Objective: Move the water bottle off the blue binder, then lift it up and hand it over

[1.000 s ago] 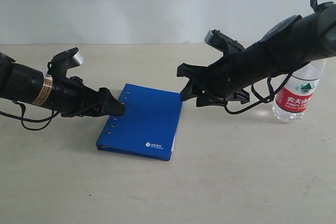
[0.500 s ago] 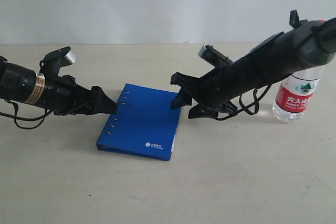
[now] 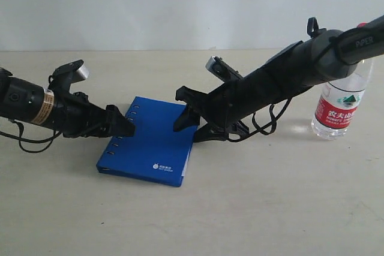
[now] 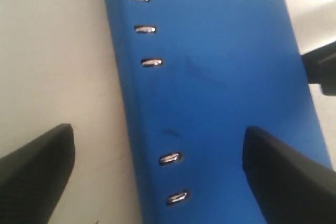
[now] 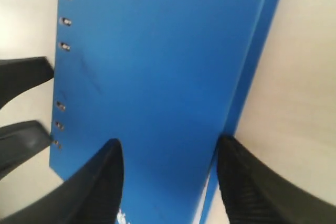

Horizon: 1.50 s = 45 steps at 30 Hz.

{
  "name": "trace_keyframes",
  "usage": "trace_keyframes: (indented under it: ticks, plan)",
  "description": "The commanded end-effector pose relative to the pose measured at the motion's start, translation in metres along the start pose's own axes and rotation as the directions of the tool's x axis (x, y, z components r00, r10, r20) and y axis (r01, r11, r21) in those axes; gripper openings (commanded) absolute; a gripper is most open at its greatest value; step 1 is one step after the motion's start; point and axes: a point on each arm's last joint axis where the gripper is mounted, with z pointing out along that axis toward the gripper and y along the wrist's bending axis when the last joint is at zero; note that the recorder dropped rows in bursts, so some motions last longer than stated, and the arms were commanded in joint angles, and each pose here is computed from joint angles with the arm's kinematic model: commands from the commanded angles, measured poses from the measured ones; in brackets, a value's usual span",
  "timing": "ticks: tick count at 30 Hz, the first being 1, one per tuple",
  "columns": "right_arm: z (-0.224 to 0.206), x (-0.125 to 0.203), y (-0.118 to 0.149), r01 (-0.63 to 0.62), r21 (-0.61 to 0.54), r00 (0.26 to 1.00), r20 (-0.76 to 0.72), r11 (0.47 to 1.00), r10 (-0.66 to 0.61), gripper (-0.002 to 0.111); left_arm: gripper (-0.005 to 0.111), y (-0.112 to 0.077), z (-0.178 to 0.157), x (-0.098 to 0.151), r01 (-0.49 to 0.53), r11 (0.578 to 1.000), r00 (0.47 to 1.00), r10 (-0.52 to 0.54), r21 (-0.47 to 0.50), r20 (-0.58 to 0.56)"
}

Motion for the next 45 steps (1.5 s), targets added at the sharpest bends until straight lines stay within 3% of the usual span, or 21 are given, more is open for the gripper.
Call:
trace_keyframes:
  ticks: [1, 13, 23, 30, 31, 33, 34, 35, 39, 45]
  plan:
    - [-0.011, 0.001, 0.016, 0.042, -0.055, 0.999, -0.026, 0.998, -0.044, 0.049, 0.08, 0.006, 0.01, 0.009, 0.022, 1.0, 0.999, -0.022, 0.004, -0.033]
    - [-0.011, 0.002, 0.021, 0.086, -0.11, 0.996, -0.023, 0.99, -0.089, 0.049, 0.08, 0.001, 0.011, 0.008, 0.013, 0.997, 0.999, -0.01, 0.074, -0.04]
    - [-0.009, -0.002, 0.025, 0.115, -0.118, 0.993, 0.037, 0.986, -0.112, 0.049, 0.08, -0.022, 0.006, 0.006, -0.014, 0.947, 0.998, 0.031, 0.321, -0.049]
    - [-0.009, -0.002, 0.025, 0.115, -0.116, 0.993, 0.04, 0.987, -0.111, 0.048, 0.08, -0.016, 0.005, 0.005, -0.02, 0.958, 0.999, 0.032, 0.288, -0.037]
    - [-0.009, -0.002, 0.024, 0.118, -0.111, 0.993, 0.041, 0.987, -0.114, 0.045, 0.08, -0.016, 0.005, 0.005, -0.02, 0.958, 0.999, 0.032, 0.288, -0.037]
    - [-0.008, -0.003, 0.023, 0.138, -0.091, 0.99, 0.049, 0.986, -0.134, 0.023, 0.08, -0.011, 0.002, 0.004, -0.012, 0.96, 0.999, 0.021, 0.28, -0.029]
    - [-0.008, -0.004, 0.02, 0.15, -0.066, 0.988, 0.058, 0.987, -0.146, 0.004, 0.08, -0.006, -0.004, 0.002, -0.005, 0.963, 1.0, 0.009, 0.27, -0.013]
    - [-0.008, -0.004, 0.019, 0.154, -0.052, 0.987, 0.061, 0.987, -0.151, 0.0, 0.08, -0.003, -0.007, 0.001, -0.002, 0.965, 1.0, 0.003, 0.263, -0.004]
    - [-0.009, -0.004, 0.014, 0.185, -0.014, 0.982, 0.039, 0.983, -0.184, 0.0, 0.08, 0.019, -0.032, -0.003, 0.066, 0.964, 0.994, -0.084, 0.259, 0.062]
    - [-0.048, -0.015, 0.022, 0.221, -0.053, 0.973, 0.077, 0.974, -0.216, 0.0, 0.08, 0.028, -0.022, 0.005, 0.103, 0.956, 0.987, -0.133, 0.276, 0.091]
